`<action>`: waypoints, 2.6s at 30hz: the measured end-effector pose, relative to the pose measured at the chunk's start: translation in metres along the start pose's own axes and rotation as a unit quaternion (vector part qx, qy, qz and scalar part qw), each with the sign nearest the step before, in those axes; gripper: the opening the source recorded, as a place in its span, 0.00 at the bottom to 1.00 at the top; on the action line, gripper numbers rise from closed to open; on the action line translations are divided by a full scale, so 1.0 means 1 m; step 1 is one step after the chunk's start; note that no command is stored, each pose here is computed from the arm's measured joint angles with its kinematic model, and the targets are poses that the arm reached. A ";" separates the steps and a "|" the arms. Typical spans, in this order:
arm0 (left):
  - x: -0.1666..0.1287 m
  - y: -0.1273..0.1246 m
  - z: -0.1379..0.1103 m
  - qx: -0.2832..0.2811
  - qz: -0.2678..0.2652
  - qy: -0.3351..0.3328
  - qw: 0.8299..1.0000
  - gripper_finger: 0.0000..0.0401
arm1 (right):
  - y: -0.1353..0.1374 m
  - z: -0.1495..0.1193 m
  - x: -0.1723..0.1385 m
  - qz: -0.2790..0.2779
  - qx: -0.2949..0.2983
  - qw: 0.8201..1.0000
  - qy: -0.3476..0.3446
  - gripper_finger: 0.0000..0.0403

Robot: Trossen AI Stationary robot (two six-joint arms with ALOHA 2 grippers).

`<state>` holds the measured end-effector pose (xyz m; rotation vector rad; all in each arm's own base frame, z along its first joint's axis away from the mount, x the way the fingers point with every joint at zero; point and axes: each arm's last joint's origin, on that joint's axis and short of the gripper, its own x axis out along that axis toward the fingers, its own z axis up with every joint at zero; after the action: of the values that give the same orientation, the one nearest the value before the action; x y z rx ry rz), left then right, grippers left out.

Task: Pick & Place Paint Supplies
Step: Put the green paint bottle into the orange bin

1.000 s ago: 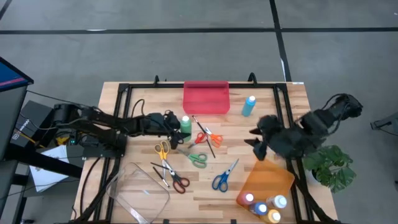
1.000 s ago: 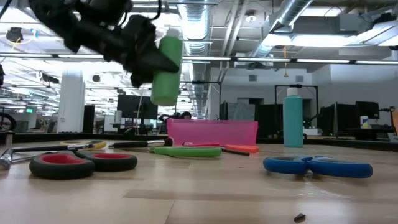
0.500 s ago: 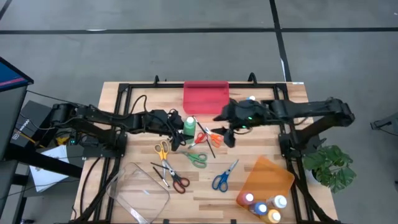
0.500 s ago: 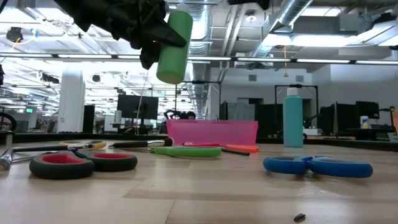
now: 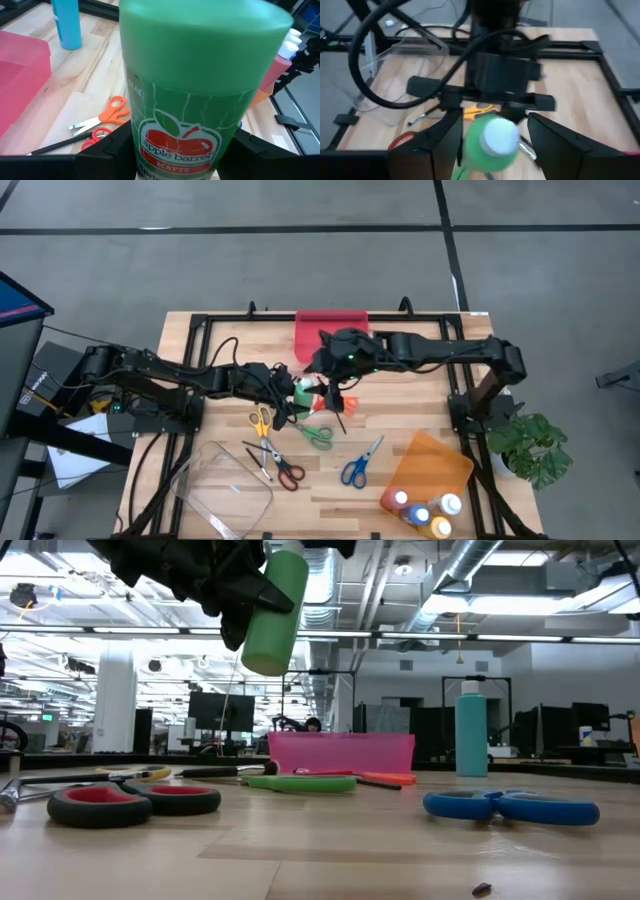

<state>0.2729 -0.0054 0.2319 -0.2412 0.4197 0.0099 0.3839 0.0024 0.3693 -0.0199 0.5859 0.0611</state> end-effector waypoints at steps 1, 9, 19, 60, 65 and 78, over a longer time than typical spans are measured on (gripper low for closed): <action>0.000 0.000 0.000 0.000 0.000 0.000 1.000 0.49 | 0.000 0.000 0.003 0.005 -0.001 1.000 0.012 0.56; 0.000 0.000 -0.001 0.000 0.001 0.005 1.000 0.49 | -0.002 -0.003 0.020 0.027 -0.001 0.999 0.043 0.56; 0.000 0.000 0.000 0.000 0.002 0.003 1.000 0.49 | -0.012 -0.004 0.019 0.018 0.004 0.999 0.044 0.56; 0.000 0.000 -0.001 0.002 -0.001 0.005 1.000 0.53 | -0.011 -0.005 0.018 0.019 0.001 0.998 0.054 0.28; 0.000 -0.002 -0.001 -0.003 -0.036 0.012 0.999 0.64 | -0.010 -0.004 0.012 0.020 -0.001 0.998 0.053 0.28; -0.028 -0.008 0.017 -0.009 -0.083 -0.031 0.996 0.78 | 0.018 -0.004 -0.101 -0.035 0.020 0.996 0.081 0.28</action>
<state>0.2549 -0.0083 0.2596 -0.2920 0.3379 -0.1407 0.2968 0.0146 0.4214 -0.0055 0.7472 -0.0211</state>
